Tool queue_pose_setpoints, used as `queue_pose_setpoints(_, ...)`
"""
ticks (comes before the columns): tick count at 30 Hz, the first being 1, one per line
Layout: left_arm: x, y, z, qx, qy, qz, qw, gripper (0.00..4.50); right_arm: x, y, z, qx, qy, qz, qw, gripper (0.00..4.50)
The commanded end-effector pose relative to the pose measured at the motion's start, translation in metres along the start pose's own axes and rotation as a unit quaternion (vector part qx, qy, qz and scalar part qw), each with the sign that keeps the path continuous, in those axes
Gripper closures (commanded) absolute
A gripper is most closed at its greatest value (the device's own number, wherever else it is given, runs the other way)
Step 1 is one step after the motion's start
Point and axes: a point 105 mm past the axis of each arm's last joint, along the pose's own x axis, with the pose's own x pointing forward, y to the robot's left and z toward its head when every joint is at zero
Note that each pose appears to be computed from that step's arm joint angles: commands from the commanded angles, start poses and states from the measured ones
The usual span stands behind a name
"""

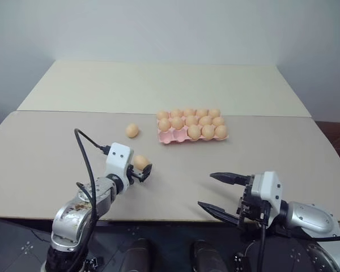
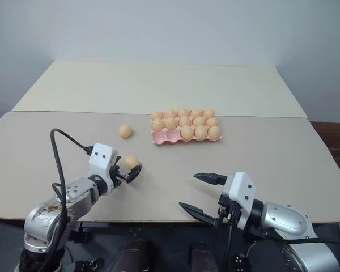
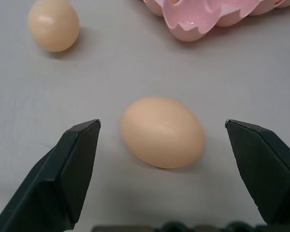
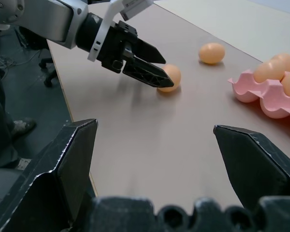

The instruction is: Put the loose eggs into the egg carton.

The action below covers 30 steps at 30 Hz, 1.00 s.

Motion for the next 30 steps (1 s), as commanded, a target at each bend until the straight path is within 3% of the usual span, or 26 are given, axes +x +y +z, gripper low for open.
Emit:
queue_pose_setpoints(1, 0.005, -0.002, 0.008, 0.007, -0.011, 0.004, 1.0, 0.0, 0.002, 0.0, 0.01, -0.018, -0.013, 0.004, 1.0, 0.01)
queue_pose_setpoints(10, 0.016, -0.006, 0.009, -0.002, -0.01, -0.012, 1.0, 0.0, 0.006, -0.001, 0.016, -0.025, -0.015, 0.01, 1.0, 0.01)
queue_pose_setpoints(13, 0.015, -0.005, 0.01, -0.001, -0.011, -0.012, 1.0, 0.6, 0.007, -0.002, 0.018, -0.025, -0.016, 0.009, 1.0, 0.0)
queue_pose_setpoints(18, 0.011, 0.0, 0.014, 0.002, -0.019, -0.003, 1.0, 2.04, 0.007, -0.002, 0.019, -0.026, -0.016, 0.008, 1.0, 0.0)
queue_pose_setpoints(19, 0.009, 0.002, 0.015, 0.004, -0.023, 0.001, 1.0, 2.14, 0.007, -0.002, 0.019, -0.026, -0.016, 0.007, 1.0, 0.0)
queue_pose_setpoints(26, 0.007, -0.008, 0.046, 0.033, -0.078, -0.011, 0.996, 2.21, 0.008, -0.005, 0.021, -0.029, -0.015, 0.003, 0.999, 0.0)
queue_pose_setpoints(30, 0.025, -0.022, 0.068, 0.043, -0.1, -0.05, 0.993, 2.23, 0.012, -0.008, 0.025, -0.035, -0.022, 0.002, 0.999, 0.0)
